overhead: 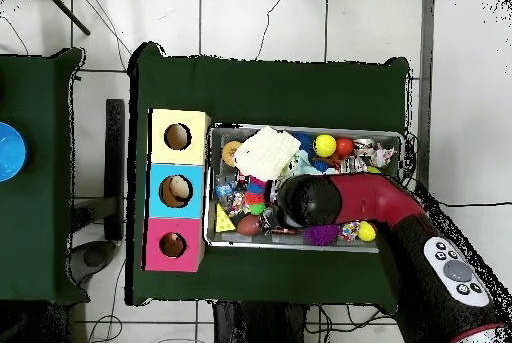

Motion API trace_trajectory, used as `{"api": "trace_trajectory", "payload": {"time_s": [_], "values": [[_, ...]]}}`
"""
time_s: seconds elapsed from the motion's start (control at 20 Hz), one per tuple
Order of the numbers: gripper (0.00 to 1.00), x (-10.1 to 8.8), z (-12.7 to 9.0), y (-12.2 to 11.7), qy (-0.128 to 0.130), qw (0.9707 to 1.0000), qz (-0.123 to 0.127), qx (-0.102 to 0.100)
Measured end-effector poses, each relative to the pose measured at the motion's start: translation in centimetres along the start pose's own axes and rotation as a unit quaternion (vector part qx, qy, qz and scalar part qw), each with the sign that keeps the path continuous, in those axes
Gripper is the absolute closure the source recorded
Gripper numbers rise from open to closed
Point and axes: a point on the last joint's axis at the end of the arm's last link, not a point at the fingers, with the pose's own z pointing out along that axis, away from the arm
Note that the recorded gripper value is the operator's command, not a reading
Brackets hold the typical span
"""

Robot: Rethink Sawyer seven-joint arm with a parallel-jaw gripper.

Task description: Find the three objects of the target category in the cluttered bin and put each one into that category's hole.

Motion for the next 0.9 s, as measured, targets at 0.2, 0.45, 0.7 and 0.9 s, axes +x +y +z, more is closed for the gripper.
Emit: {"api": "trace_trajectory", "payload": {"time_s": [0.2,0.45,0.7,0.9], "values": [[1.0,-0.1,-0.1,-0.6,-0.002,1.0,0.004,0.002],[1.0,-0.3,-0.2,-1.1,-0.004,1.0,0.007,0.003],[1.0,-0.6,-0.3,-1.2,-0.007,0.9999,0.009,0.004],[1.0,-0.9,-0.4,-1.4,-0.01,0.9999,0.01,0.005]]}}
